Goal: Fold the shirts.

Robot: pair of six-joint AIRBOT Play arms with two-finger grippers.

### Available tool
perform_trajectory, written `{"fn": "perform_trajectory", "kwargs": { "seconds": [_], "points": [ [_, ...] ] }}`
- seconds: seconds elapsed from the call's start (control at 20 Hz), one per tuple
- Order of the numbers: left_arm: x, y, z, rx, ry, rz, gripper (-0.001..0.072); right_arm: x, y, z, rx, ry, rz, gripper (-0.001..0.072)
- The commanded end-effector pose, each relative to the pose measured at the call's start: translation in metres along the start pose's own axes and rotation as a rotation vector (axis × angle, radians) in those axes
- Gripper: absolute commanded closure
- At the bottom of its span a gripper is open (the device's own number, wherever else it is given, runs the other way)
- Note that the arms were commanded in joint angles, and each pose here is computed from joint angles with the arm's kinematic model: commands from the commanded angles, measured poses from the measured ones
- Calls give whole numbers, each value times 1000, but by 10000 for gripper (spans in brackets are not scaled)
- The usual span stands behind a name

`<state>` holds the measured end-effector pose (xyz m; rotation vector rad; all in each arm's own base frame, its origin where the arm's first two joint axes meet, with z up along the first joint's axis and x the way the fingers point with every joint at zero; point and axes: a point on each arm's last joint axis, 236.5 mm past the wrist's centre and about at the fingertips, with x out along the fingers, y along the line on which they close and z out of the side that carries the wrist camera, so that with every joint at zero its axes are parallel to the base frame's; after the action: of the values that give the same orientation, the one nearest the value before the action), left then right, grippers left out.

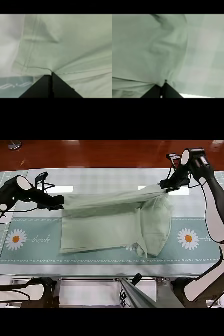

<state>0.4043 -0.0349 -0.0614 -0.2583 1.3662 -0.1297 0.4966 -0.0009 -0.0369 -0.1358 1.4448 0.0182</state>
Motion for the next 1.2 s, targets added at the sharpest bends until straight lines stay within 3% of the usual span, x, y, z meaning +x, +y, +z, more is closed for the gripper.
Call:
{"fn": "perform_trajectory", "kwargs": {
  "seconds": [0.0, 0.05, 0.1, 0.15, 0.2, 0.35, 0.55, 0.6, 0.8, 0.85, 1.15],
  "points": [
    [1, 5, -14, -15, 58, 30, 689, -1, 22, -20, -3, 84, 95, 687],
    [1, 3, -14, -8, 59, 29, 681, -2, 26, -19, -14, 82, 113, 654],
    [0, 3, -16, 2, 67, 28, 578, -2, 27, -21, -42, 86, 119, 498],
    [-3, 4, -19, -2, 83, 27, 430, -4, 27, -28, -81, 113, 123, 324],
    [-8, 7, -22, -10, 106, 26, 310, -8, 26, -37, -115, 145, 132, 218],
    [-35, 8, -35, 41, 149, -35, 250, -35, 20, -49, -84, 153, 187, 205],
    [-70, 1, -72, -40, 127, -209, 241, -67, -14, -64, 14, 109, 219, 204],
    [-72, -1, -86, -72, 120, -257, 240, -68, -16, -73, 44, 114, 270, 163],
    [-50, 0, -172, -202, 255, -352, 111, -55, 6, -117, 135, 165, 532, 128],
    [-44, -2, -189, -221, 304, -370, 83, -47, 6, -128, 147, 177, 536, 128],
    [-19, -6, -220, -251, 353, -365, 83, -30, 1, -154, 174, 183, 514, 128]
  ]
}}
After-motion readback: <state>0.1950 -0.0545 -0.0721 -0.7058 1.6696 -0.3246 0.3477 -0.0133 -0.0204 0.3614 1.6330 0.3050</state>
